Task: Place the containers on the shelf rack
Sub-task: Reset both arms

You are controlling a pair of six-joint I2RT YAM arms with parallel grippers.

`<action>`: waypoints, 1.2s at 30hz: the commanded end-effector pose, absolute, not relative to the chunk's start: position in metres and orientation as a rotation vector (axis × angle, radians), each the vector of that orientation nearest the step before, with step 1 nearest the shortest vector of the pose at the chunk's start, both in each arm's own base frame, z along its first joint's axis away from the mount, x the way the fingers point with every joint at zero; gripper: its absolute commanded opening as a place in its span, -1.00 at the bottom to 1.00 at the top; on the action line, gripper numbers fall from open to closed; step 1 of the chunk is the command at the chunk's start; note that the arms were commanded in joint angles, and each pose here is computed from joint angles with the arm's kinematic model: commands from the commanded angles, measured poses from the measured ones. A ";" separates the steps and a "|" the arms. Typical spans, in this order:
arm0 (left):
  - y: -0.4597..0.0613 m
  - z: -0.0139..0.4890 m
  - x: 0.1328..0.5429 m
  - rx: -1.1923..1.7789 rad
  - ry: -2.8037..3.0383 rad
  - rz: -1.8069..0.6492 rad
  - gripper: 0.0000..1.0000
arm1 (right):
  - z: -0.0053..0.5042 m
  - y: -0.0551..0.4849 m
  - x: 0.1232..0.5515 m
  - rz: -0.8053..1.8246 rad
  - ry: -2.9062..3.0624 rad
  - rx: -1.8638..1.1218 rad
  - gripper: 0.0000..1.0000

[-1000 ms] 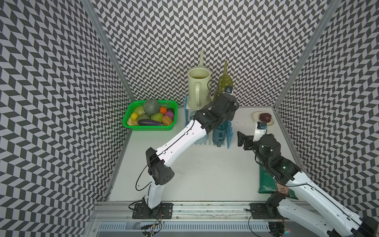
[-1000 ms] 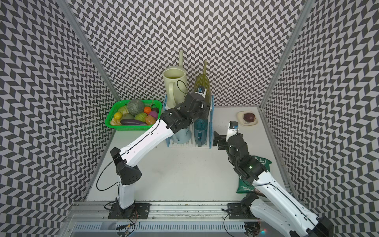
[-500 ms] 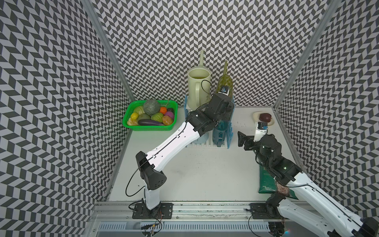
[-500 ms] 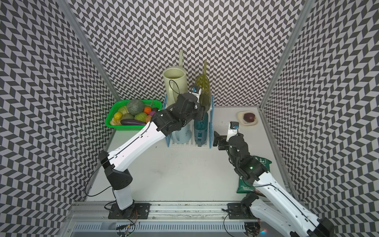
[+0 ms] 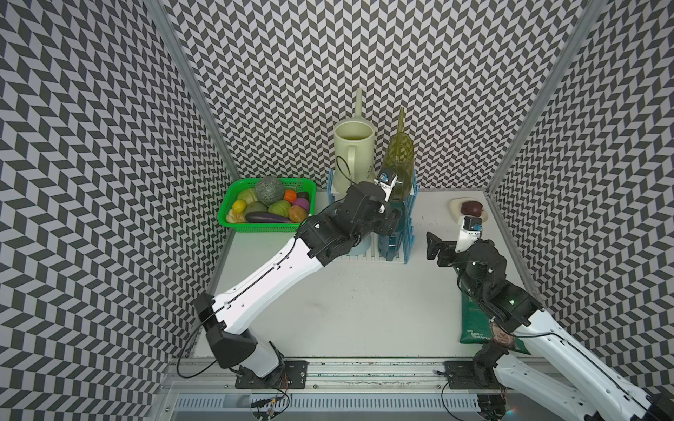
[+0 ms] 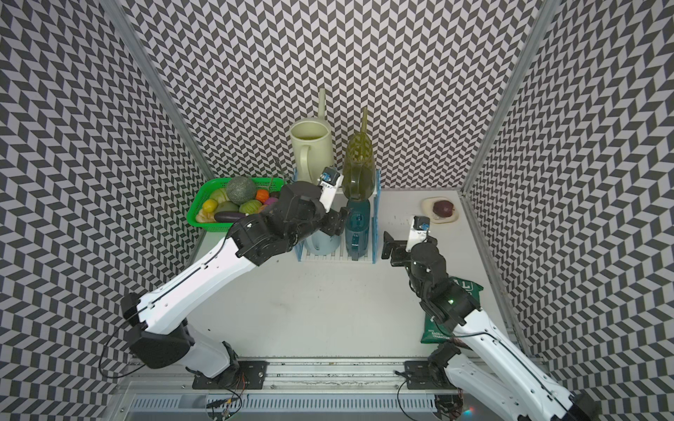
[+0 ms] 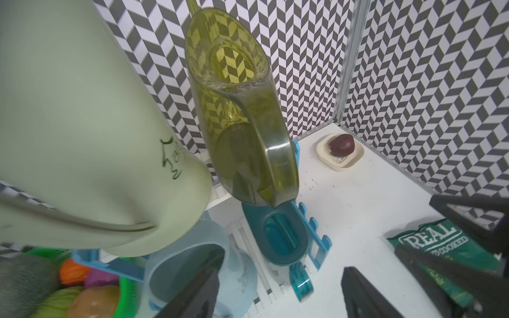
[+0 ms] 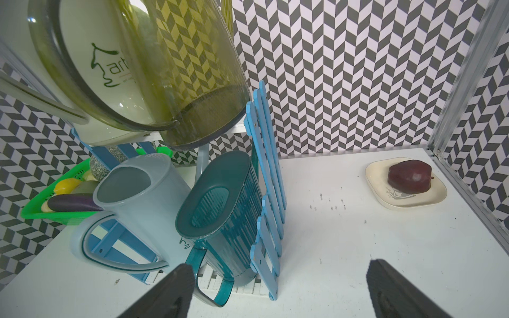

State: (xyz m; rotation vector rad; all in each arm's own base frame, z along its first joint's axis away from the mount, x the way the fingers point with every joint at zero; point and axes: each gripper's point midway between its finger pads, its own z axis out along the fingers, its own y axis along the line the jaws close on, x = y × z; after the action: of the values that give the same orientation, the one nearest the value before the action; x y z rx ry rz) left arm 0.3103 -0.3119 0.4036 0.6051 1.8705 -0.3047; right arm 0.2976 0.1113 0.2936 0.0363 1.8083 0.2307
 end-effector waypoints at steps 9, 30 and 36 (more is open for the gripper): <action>-0.118 0.409 0.327 0.339 1.743 0.024 0.97 | 0.260 0.054 0.342 0.167 1.714 0.194 0.99; 0.015 0.163 0.394 -0.018 1.719 0.019 1.00 | 0.164 -0.010 0.357 0.056 1.622 0.180 0.99; 0.000 0.146 0.389 0.007 1.647 0.033 1.00 | 0.169 -0.007 0.366 0.012 1.584 0.108 0.99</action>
State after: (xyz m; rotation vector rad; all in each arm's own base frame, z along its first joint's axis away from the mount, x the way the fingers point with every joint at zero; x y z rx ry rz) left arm 0.3815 0.0042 0.1064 0.0117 1.8460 0.0163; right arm 0.3576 -0.0085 0.1314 0.1633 1.7355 0.0298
